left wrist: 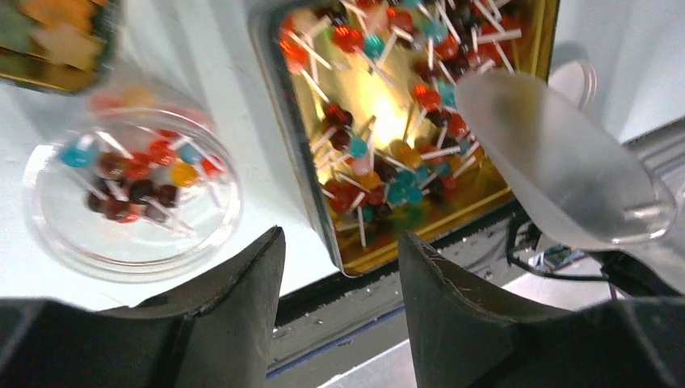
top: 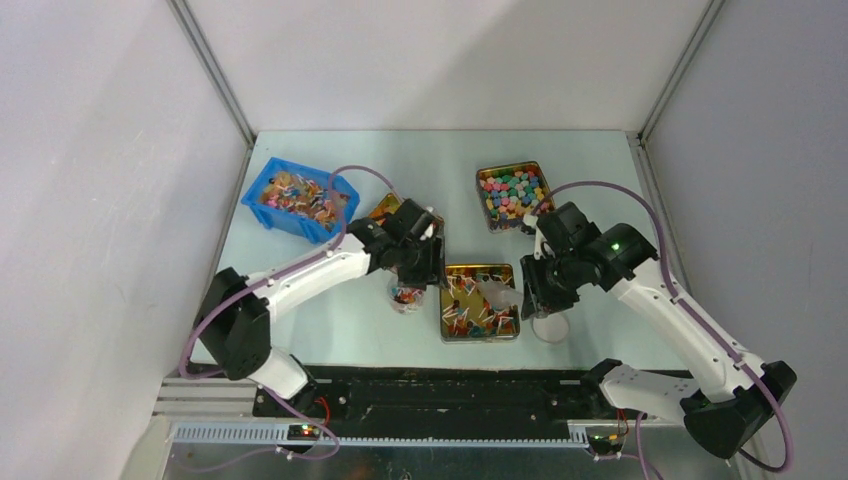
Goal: Pack the candies
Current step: Scoop the fake candies from the storage box.
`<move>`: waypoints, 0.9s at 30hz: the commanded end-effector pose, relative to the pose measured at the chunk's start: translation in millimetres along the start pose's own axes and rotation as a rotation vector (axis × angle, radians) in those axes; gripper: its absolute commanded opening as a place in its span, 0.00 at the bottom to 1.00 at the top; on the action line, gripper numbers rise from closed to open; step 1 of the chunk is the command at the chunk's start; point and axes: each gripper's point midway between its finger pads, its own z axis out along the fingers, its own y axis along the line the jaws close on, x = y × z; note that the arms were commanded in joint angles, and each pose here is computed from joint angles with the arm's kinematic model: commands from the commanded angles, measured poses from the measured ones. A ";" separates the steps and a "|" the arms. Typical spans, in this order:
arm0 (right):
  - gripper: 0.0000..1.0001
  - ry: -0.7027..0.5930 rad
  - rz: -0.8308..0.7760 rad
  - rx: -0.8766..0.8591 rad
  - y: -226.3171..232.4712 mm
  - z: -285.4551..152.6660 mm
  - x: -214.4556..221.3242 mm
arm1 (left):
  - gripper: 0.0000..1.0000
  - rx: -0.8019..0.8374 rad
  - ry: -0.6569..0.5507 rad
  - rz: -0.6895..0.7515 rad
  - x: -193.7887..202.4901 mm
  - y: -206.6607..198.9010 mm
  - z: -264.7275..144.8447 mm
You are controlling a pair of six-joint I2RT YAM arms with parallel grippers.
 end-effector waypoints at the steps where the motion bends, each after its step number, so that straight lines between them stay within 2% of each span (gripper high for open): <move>1: 0.00 0.035 0.007 -0.011 1.0 -1.1 6.3 | 0.58 -0.060 -0.044 0.019 -26.7 15.2 -5.9; 8: 0.00 0.097 0.020 0.003 -1.1 2.3 13.5 | 0.53 -0.063 -0.011 0.010 -43.3 8.7 30.9; 17: 0.00 0.182 0.035 0.033 -5.3 9.2 20.6 | 0.46 -0.110 -0.002 -0.001 -54.7 11.6 54.2; 23: 0.00 0.252 0.050 0.086 -11.2 11.2 25.7 | 0.29 -0.105 -0.011 -0.049 -46.4 16.4 55.4; 27: 0.00 0.268 0.048 0.129 -13.4 7.9 23.6 | 0.14 -0.088 0.005 -0.096 -33.7 18.9 59.0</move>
